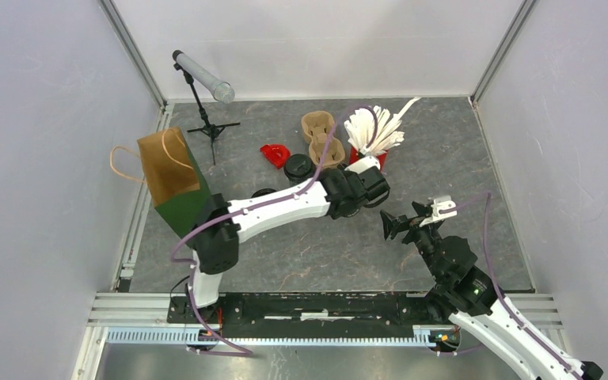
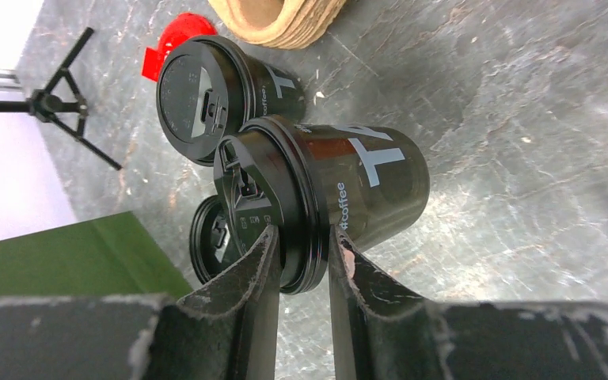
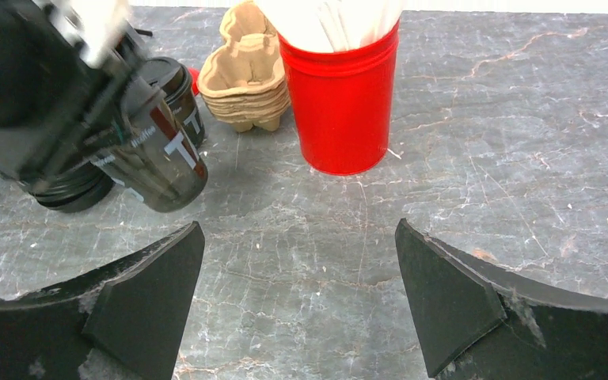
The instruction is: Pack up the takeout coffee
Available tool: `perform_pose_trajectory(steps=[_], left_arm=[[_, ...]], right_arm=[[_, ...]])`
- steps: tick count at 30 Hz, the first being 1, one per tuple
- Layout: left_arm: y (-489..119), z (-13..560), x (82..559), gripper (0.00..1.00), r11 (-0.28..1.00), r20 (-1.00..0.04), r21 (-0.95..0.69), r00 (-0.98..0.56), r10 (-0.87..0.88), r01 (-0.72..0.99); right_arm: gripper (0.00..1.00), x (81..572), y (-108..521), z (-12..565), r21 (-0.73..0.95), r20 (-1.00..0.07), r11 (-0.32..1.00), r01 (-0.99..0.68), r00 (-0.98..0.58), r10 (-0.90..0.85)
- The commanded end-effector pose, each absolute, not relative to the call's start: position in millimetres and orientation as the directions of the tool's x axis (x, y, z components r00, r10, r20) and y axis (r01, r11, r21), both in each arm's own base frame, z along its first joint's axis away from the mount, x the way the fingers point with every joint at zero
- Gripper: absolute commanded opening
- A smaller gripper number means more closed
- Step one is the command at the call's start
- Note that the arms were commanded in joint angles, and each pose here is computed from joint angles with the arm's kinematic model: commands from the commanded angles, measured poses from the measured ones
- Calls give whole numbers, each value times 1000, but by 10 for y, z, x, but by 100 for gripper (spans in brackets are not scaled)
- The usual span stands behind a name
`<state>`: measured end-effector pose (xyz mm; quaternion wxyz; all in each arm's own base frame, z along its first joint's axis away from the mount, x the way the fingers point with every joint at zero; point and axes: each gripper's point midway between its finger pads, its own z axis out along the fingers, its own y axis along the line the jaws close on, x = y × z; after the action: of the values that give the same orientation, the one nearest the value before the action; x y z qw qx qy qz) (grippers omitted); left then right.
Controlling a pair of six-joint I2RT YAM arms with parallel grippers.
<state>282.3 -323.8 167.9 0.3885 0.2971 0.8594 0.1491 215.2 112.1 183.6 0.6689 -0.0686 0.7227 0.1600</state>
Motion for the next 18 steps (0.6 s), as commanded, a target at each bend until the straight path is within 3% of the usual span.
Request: perform_pose_trajectory(steps=[1, 18], left_arm=[[-3195, 1795, 2951, 20, 685, -513, 643, -472, 717, 343], [-3492, 1468, 2978, 26, 608, -432, 680, -447, 784, 410]], right_arm=[[98, 2140, 1027, 2132, 157, -987, 944, -290, -34, 154], [98, 2100, 892, 2272, 180, -982, 950, -255, 10, 188]])
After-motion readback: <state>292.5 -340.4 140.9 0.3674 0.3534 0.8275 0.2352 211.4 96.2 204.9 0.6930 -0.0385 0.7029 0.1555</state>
